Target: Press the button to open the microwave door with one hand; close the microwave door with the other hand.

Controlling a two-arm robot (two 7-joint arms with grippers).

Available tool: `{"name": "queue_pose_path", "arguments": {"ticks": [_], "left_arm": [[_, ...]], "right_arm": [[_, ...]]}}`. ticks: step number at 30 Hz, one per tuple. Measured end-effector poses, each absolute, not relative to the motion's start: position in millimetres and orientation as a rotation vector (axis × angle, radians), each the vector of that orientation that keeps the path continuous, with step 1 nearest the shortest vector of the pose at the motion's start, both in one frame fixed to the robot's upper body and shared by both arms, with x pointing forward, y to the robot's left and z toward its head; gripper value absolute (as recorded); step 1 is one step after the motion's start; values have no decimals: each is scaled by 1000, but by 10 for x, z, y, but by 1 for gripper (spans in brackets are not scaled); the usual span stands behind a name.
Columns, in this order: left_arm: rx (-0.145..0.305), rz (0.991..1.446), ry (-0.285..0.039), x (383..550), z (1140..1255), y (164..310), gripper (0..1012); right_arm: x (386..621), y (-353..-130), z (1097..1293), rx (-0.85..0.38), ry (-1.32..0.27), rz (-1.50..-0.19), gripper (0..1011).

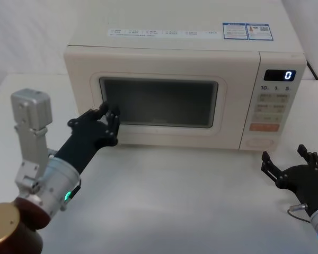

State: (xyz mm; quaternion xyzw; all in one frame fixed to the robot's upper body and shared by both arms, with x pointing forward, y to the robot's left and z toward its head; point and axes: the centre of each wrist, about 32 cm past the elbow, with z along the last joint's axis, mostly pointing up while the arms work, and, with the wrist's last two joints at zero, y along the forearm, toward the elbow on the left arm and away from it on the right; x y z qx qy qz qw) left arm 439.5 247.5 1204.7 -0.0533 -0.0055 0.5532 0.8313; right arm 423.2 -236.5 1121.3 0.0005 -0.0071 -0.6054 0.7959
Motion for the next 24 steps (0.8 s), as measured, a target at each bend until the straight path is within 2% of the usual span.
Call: {"name": "queue_pose_path", "arguments": {"ticks": [2, 4, 5, 6, 7, 9, 14, 15, 20, 23, 24], "left_arm": [[-110, 1182, -9, 4375, 12024, 2505, 257], [-106, 1194, -5, 4345, 11987, 2542, 355], [-104, 1198, -4, 4335, 11973, 2554, 355], [-96, 1207, -3, 4316, 11943, 2576, 415], [-92, 1211, -2, 4308, 11930, 2585, 426], [-75, 1225, 2, 4276, 11871, 2615, 514], [-40, 1246, 23, 4214, 11721, 2660, 630], [-36, 1248, 27, 4205, 11700, 2663, 699], [-14, 1264, 43, 4160, 11581, 2679, 867], [-10, 1266, 45, 4153, 11561, 2682, 918], [-10, 1266, 44, 4153, 11562, 2682, 968]], "right_arm": [[4232, -2365, 11212, 1, -15, -1300, 1002], [4232, -2365, 11213, 1, -15, -1300, 1002], [4232, -2365, 11213, 1, -15, -1300, 1002], [4232, -2365, 11213, 1, -15, -1300, 1002], [4232, -2365, 11212, 1, -15, -1300, 1002], [4232, -2365, 11213, 1, -15, -1300, 1002], [4232, -2365, 11213, 1, -15, -1301, 1002], [4232, -2365, 11212, 1, -15, -1300, 1002], [4232, -2365, 11212, 1, -15, -1300, 1002], [4232, -2365, 11213, 1, -15, -1300, 1002], [4232, -2365, 11213, 1, -15, -1300, 1002]]}}
